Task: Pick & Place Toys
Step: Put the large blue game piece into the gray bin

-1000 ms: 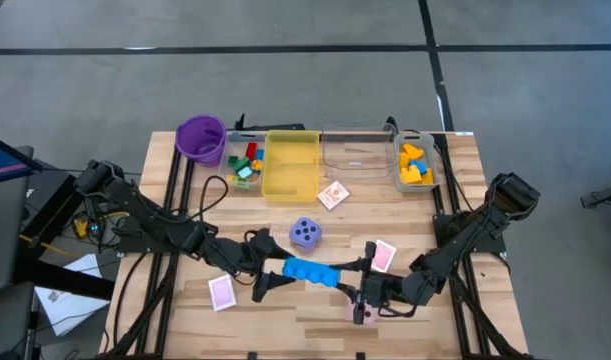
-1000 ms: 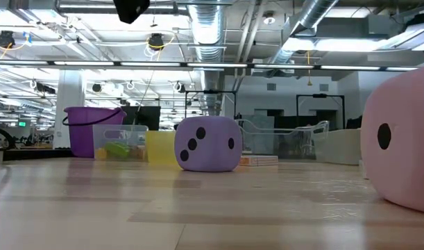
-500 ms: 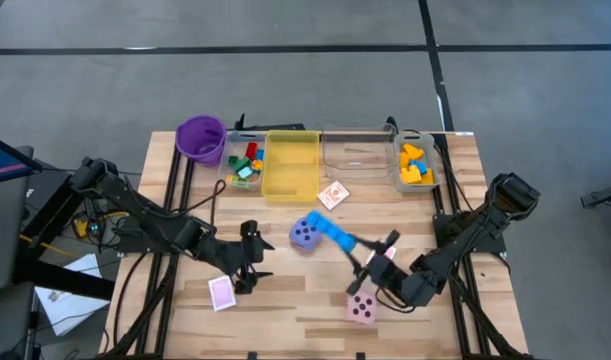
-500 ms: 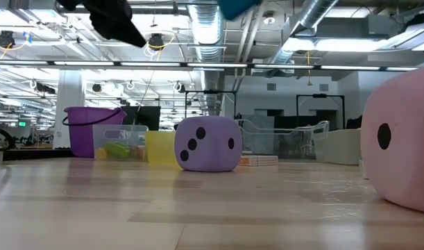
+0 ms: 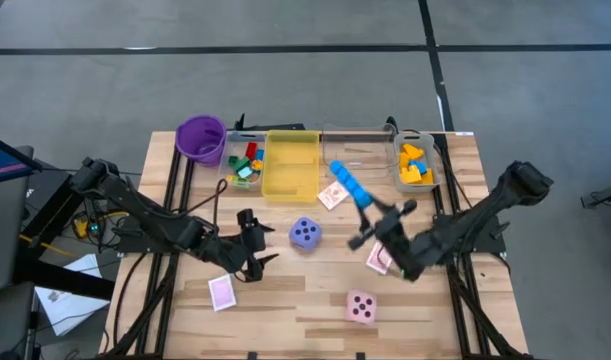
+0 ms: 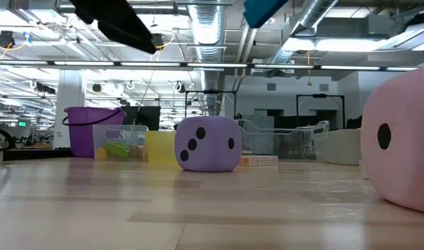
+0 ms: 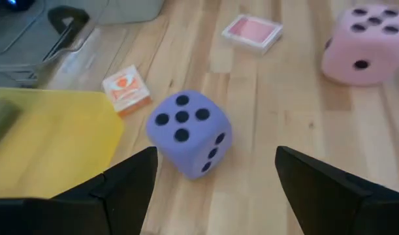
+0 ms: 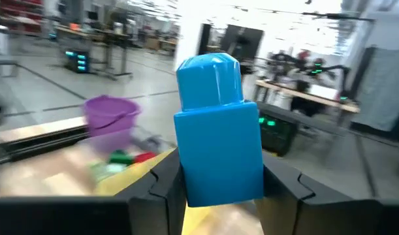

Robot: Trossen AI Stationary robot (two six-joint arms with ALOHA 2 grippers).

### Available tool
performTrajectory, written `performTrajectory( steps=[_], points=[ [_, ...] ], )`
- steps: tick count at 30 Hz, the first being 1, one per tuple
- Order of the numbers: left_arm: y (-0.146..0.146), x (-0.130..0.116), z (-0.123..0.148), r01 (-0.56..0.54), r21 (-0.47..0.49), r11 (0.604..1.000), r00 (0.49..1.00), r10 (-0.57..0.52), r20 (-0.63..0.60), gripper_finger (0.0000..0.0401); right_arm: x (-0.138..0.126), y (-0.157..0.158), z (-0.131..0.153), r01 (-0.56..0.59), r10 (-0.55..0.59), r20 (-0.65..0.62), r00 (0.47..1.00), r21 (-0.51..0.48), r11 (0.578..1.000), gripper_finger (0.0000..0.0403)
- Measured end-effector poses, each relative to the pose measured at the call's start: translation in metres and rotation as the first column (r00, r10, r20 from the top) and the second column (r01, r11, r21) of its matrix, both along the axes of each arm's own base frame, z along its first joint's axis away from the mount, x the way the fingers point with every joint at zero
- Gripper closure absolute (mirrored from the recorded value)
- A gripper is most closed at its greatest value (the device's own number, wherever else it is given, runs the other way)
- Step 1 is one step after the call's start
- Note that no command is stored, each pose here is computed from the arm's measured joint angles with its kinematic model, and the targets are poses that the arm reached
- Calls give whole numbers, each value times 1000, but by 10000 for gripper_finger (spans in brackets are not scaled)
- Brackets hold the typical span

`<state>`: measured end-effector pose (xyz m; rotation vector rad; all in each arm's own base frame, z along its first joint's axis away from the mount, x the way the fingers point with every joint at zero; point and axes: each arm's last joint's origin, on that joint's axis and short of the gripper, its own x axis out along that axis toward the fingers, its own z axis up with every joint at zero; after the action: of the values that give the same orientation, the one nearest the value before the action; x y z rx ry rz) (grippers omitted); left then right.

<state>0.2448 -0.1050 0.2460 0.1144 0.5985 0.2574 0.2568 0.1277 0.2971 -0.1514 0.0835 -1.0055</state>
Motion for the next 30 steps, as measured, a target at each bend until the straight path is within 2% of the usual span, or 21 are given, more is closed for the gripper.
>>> performTrajectory(
  steps=[8,14,20,24,28,30],
  points=[
    [17,-3,-22,-57,34,998,996,59,-60,100,-33,-57,56,131,-132,-13,991,-8,991,269],
    [31,-3,-33,-122,24,992,989,123,-78,100,-68,-85,76,188,-189,37,981,23,982,269],
    [34,-2,-33,-159,-6,987,986,158,-61,100,-98,-105,56,232,-236,89,968,57,971,269],
    [34,-2,-33,-173,-27,984,984,172,-53,100,-120,-122,28,172,-193,104,976,180,969,269],
    [34,-1,-33,-176,-33,984,984,174,-48,100,-143,-138,3,265,-283,6,959,332,906,269],
    [34,-1,-32,-175,-37,984,984,174,-41,100,-150,-142,-4,330,-338,-44,940,365,871,269]
  ],
)
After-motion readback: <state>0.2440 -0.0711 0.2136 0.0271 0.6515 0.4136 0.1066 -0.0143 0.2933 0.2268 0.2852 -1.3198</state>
